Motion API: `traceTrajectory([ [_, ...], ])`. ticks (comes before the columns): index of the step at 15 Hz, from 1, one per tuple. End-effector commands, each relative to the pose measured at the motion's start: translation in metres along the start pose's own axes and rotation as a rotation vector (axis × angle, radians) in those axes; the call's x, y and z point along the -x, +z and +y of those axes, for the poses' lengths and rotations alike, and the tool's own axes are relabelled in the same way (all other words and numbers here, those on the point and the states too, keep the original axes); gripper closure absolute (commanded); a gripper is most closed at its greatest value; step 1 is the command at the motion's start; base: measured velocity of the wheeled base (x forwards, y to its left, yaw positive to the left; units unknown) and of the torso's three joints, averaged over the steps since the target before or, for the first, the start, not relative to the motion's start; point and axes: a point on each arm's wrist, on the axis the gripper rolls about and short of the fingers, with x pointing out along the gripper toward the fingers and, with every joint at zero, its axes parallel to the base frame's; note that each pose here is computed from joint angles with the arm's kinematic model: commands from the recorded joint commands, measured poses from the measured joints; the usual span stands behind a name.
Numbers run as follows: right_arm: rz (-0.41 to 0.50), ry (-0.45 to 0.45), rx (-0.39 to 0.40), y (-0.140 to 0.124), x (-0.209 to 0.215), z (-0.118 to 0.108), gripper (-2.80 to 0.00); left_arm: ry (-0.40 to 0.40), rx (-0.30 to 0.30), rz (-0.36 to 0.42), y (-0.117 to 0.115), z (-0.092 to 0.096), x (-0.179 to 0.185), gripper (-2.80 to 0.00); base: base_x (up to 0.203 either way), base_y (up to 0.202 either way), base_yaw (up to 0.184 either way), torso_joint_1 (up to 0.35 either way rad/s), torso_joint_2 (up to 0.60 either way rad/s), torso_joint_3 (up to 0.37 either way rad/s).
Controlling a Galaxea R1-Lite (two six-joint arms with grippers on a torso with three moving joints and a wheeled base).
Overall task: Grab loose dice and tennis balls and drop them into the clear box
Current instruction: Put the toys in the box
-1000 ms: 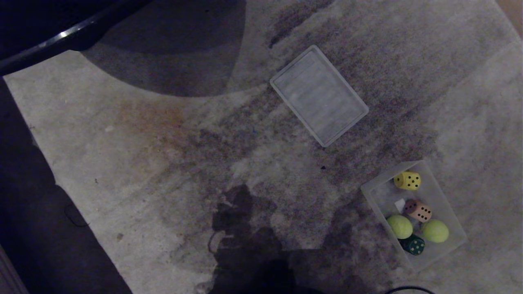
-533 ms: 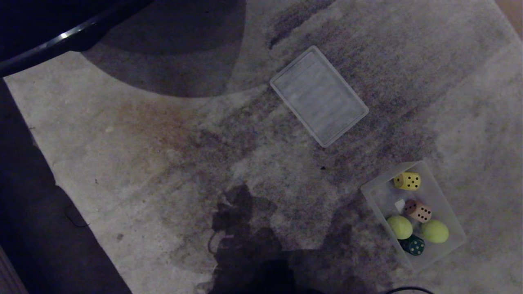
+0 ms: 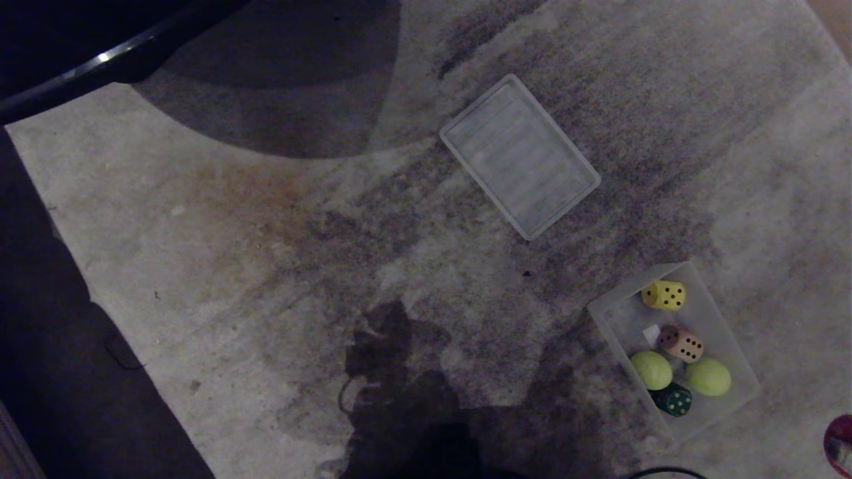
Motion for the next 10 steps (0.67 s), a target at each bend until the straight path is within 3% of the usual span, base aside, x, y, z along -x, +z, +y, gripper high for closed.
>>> traceTrajectory([
  [1,0.214,-0.042,-0.027,0.022,-0.056,0.005,0.00,0.001,0.001,0.000,0.000,0.000,0.000,0.00,0.000,0.000,0.000,0.000,0.00,0.000],
  [5,0.293,-0.087,-0.108,0.030,-0.125,0.003,0.00,0.001,0.001,0.000,0.000,0.000,0.000,0.00,0.000,0.000,0.000,0.000,0.00,0.000],
  [10,0.326,-0.102,-0.127,0.022,-0.197,-0.002,0.00,0.001,0.001,0.000,0.000,0.000,0.000,0.00,0.000,0.000,0.000,0.000,0.00,0.000],
])
